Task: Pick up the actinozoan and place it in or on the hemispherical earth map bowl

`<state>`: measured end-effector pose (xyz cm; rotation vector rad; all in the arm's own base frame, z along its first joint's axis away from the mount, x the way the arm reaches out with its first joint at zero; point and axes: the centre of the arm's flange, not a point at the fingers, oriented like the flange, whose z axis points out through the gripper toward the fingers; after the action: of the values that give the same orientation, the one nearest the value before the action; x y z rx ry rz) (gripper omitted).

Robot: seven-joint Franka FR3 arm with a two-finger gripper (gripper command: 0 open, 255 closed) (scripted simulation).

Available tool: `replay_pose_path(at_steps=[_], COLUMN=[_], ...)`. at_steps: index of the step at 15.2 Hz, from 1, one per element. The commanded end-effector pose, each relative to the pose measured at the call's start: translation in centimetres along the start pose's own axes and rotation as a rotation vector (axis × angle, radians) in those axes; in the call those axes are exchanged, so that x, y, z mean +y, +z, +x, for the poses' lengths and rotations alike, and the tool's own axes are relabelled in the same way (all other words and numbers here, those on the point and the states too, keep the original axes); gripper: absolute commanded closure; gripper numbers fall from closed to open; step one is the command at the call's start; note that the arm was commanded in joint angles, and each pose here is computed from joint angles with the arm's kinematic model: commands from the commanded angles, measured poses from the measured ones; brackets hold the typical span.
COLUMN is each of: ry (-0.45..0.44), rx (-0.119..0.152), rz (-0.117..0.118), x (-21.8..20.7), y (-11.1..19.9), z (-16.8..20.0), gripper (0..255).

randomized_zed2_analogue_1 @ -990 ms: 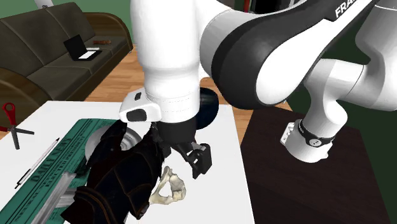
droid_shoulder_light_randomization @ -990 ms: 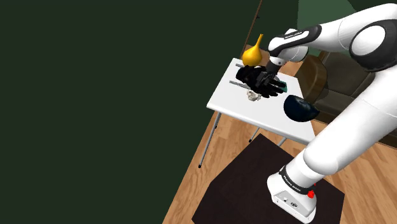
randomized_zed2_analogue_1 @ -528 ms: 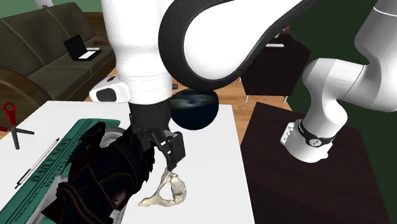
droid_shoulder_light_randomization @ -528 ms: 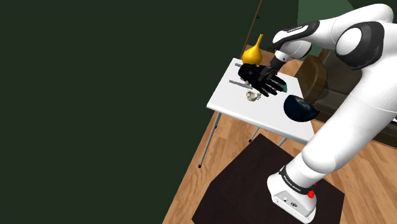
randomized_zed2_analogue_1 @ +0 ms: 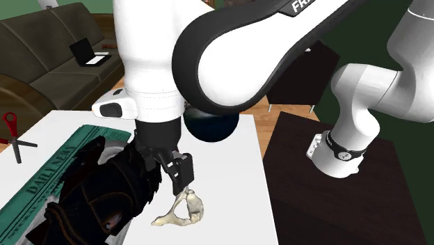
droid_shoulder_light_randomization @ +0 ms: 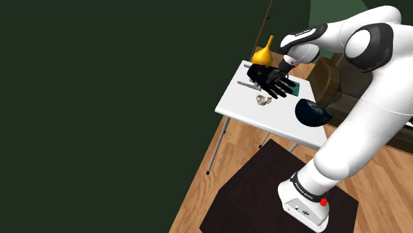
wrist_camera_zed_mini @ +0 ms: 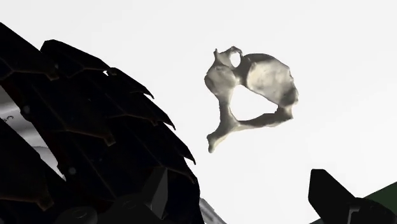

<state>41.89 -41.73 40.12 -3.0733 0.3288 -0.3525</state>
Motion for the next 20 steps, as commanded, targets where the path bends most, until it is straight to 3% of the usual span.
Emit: replay_pose_path(at_steps=[1,4,5,14,15,20], ry=[0.001,0.001,0.001,0.001,0.001,-0.672], rx=[-0.111,-0.111,-0.111,-0.111,-0.111,-0.035], rz=[0.006,0.006,0.007,0.006,0.006,-0.275], x=[-0.3,-0.3,0.0,0.5,0.5,-9.8], y=[6.4,6.4,6.1,6.4,6.4,6.1], z=[-1.0,-1.0,-1.3,-1.9,-1.9,-6.5], gripper=[0,0,255,255,0,0])
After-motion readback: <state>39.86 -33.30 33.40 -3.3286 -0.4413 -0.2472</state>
